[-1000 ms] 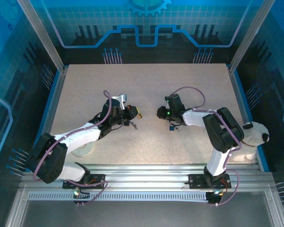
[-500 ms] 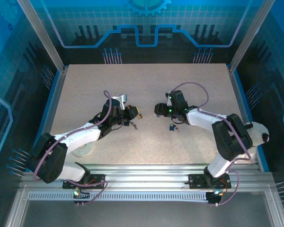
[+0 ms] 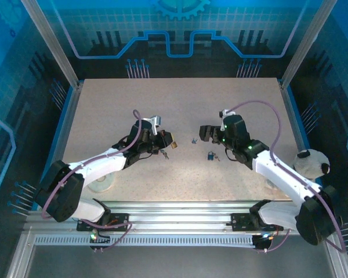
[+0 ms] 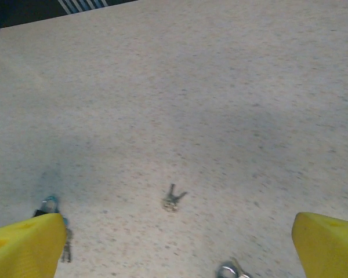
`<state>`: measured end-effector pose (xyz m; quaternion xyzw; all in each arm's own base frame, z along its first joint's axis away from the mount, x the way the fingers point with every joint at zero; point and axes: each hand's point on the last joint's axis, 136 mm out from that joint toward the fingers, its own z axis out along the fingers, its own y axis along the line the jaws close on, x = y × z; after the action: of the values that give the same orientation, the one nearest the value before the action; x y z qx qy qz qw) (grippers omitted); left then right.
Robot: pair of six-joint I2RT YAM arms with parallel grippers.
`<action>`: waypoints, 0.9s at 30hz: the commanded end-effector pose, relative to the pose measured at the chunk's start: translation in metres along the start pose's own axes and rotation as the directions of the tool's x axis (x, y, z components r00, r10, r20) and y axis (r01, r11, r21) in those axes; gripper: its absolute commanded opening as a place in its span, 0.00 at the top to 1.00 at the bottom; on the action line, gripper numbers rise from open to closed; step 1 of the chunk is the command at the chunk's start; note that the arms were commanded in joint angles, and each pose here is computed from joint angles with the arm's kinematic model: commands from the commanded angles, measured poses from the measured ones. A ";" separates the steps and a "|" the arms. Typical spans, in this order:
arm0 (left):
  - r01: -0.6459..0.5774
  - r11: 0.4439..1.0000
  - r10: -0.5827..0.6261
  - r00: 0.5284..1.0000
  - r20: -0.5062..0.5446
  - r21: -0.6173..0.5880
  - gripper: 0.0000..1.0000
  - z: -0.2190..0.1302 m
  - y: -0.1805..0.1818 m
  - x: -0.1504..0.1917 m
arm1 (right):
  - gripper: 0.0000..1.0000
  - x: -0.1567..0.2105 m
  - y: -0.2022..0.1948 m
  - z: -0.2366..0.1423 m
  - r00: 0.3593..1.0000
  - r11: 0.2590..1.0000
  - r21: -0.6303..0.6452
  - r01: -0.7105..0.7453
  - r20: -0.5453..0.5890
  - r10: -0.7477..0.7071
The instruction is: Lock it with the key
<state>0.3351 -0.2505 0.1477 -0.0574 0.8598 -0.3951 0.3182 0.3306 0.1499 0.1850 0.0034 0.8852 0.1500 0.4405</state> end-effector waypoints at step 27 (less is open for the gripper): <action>-0.179 0.977 0.166 0.979 -0.116 -0.119 1.00 0.038 -0.010 0.001 | 0.00 0.003 -0.020 -0.053 0.961 0.993 0.096 0.061 0.262 -0.084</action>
<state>0.3508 -0.2769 0.1358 0.0020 0.8976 -0.3222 0.3009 0.2900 0.1167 0.2004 0.0101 0.8345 0.0955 0.5426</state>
